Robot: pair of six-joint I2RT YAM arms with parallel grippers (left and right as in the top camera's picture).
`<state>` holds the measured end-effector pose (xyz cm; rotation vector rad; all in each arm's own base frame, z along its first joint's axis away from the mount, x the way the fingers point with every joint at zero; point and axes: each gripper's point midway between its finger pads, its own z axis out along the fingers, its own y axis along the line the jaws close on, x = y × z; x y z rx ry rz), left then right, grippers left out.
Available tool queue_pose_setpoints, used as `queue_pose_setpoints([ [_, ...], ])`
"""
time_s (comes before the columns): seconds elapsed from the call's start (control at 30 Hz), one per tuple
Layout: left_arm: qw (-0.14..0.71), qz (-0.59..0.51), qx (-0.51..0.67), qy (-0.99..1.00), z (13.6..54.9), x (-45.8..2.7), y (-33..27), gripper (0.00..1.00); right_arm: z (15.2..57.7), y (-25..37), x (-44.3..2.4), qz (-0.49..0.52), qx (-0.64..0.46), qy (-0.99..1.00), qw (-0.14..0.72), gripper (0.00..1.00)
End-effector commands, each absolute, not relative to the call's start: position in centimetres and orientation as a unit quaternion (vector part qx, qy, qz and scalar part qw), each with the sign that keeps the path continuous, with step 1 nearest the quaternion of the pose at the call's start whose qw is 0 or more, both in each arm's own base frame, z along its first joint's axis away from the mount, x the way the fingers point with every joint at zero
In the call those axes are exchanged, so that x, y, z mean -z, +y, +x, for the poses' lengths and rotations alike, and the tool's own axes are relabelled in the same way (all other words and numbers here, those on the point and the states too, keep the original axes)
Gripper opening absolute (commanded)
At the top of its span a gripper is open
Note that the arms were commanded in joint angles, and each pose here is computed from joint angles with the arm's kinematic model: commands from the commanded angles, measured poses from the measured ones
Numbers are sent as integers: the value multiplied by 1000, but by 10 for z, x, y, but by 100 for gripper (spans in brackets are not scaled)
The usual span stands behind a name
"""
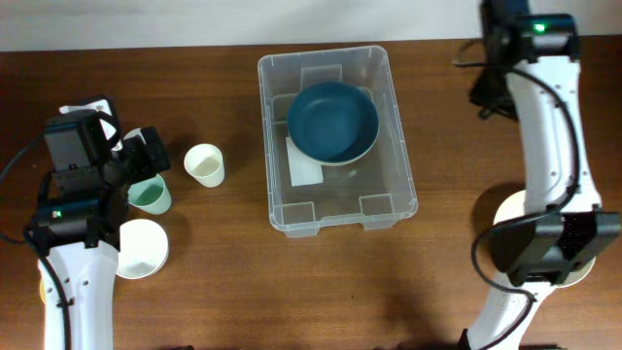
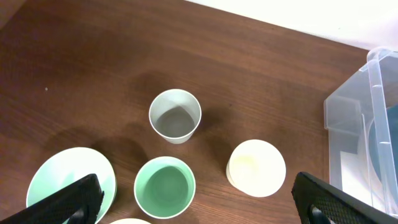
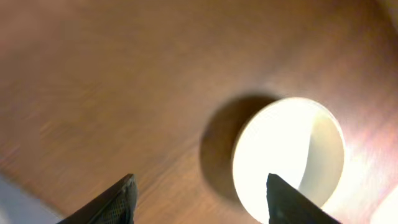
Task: Pack container
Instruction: 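Move right gripper to the cream plate and grasp its rim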
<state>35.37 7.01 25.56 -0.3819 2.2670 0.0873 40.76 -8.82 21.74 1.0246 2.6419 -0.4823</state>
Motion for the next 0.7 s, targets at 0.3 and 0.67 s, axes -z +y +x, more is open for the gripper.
queue_pose_setpoints([
  [0.3, 415, -158, -35, 895, 356, -261, 72, 100, 347, -125, -139, 424, 184, 887, -19, 63],
  [0.67, 415, -158, -35, 895, 355, -261, 72, 99, 324, -134, -72, 437, 190, 877, -55, 63],
])
